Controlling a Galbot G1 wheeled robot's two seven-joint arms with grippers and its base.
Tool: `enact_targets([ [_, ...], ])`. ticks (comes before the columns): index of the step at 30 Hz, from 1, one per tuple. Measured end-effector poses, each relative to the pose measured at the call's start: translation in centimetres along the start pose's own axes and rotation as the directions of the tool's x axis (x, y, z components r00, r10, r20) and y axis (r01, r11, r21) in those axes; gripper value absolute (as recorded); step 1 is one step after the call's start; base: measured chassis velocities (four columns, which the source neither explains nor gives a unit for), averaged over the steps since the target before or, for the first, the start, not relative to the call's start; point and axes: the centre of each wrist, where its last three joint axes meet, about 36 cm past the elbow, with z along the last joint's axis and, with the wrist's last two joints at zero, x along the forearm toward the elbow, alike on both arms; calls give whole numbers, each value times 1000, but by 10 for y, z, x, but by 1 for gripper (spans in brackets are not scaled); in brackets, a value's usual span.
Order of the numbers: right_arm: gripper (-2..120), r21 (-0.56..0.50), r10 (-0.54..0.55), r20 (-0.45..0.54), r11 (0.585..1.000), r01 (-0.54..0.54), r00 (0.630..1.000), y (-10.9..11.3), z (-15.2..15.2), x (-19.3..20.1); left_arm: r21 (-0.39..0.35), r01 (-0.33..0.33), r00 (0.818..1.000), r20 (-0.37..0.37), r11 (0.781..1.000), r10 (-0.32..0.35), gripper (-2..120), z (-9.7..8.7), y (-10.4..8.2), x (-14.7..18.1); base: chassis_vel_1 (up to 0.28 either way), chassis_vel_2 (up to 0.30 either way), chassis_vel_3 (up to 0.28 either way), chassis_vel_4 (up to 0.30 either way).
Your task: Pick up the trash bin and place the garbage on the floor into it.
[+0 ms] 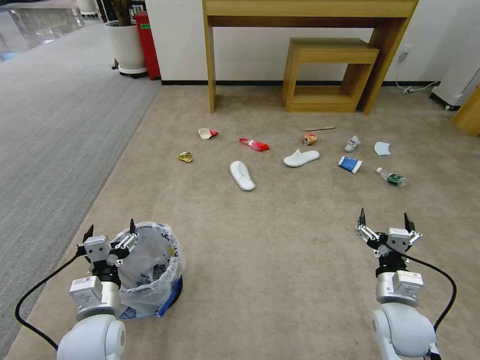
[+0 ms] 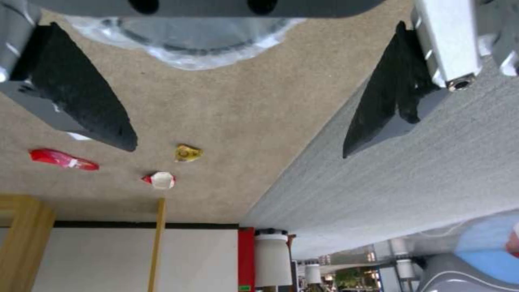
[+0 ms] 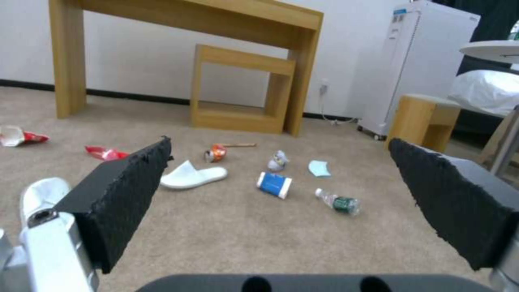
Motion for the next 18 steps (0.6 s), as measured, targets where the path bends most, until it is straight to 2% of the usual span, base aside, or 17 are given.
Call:
enact_targets([
  [18, 100, 0, 2, 7, 1000, -2, 1000, 0, 6, -1, -1, 1, 1000, -10, 1000, -1, 100, 4, 0, -2, 134, 135, -134, -135],
])
